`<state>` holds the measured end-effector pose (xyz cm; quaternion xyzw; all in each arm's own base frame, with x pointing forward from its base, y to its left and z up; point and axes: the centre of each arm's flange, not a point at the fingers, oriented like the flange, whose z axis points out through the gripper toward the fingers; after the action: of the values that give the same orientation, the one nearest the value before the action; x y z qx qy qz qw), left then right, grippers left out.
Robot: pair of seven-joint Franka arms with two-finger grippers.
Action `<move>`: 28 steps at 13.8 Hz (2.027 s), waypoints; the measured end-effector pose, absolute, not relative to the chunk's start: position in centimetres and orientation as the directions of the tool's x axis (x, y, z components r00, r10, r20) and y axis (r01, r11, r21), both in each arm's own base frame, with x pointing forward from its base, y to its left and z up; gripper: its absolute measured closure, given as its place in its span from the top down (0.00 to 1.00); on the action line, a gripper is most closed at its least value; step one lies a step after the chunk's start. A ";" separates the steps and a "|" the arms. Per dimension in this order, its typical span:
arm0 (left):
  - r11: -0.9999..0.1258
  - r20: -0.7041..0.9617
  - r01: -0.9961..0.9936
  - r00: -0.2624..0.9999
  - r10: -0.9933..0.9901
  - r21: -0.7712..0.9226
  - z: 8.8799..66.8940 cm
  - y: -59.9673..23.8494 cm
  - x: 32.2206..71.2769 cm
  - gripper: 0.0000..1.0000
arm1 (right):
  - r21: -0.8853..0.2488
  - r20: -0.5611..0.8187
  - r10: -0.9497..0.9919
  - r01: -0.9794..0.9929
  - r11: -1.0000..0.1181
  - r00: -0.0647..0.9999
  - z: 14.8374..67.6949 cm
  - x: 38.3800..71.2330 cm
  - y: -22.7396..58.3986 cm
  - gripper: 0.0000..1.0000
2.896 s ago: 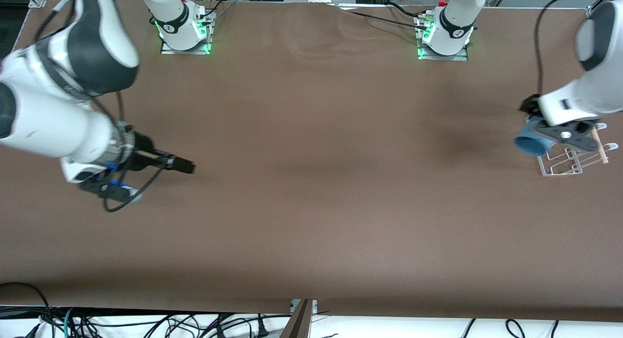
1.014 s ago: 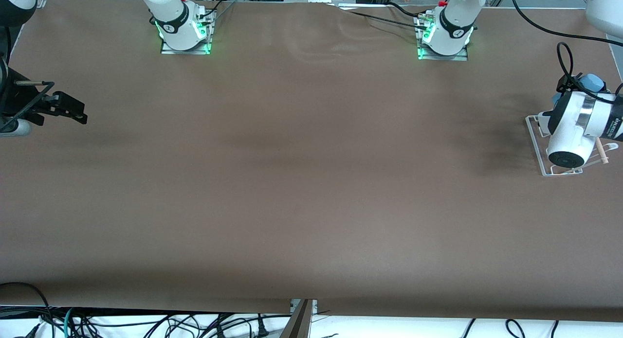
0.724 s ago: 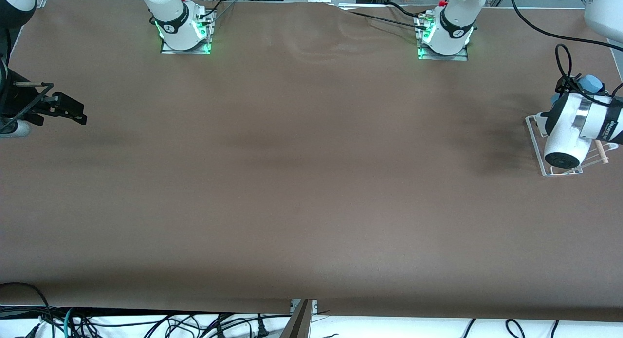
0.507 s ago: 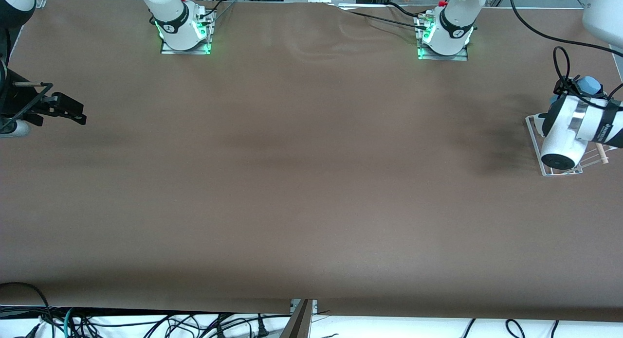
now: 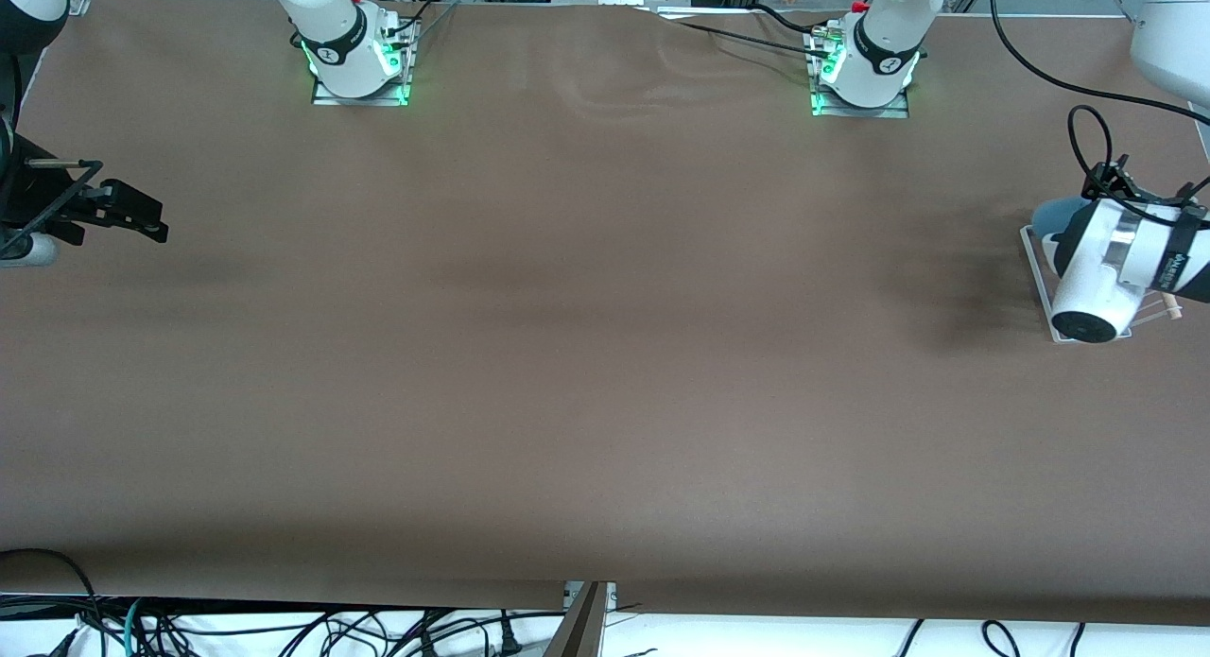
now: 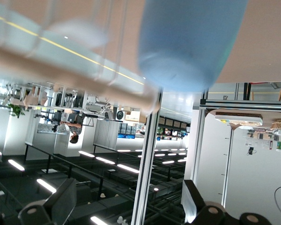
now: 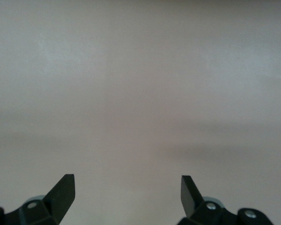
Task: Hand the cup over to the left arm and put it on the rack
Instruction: 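Lower the cup into the rack slot with the left gripper, then open the left gripper and lift it away from the rack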
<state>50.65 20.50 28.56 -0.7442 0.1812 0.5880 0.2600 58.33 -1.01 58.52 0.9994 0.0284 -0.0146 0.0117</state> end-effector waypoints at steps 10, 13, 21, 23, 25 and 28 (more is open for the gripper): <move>-0.842 -0.702 -0.422 0.708 -0.075 -0.336 49.1 5.0 62.1 1.00 | 0.021 -0.029 0.058 0.059 -0.998 0.998 58.6 58.3 -1.0 1.00; -0.858 -0.567 -0.364 0.817 -0.107 -0.363 52.8 -1.4 62.9 1.00 | 0.021 -0.029 0.059 0.060 -0.998 0.998 58.6 58.3 -0.9 1.00; -0.973 -0.141 -0.190 0.975 -0.171 -0.130 61.5 -9.0 60.0 1.00 | 0.021 -0.028 0.064 0.065 -0.998 0.998 58.6 58.3 -0.9 1.00; -0.990 -0.046 -0.135 0.990 -0.132 -0.051 61.6 -8.0 57.7 1.00 | 0.020 -0.028 0.065 0.065 -0.998 0.998 58.6 58.3 -0.9 1.00; -0.994 0.020 -0.100 0.995 -0.100 -0.032 60.9 -6.6 55.3 1.00 | 0.020 -0.028 0.065 0.066 -0.998 0.997 58.6 58.3 -0.9 1.00; -0.995 0.060 -0.088 0.994 -0.090 -0.040 59.9 -6.2 52.6 1.00 | 0.020 -0.028 0.066 0.066 -0.998 0.997 58.6 58.3 -0.9 1.00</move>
<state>52.61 -6.22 59.92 -0.9984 0.0445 -0.0308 0.0188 58.34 -0.92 58.62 0.9993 0.0330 -0.0135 0.0105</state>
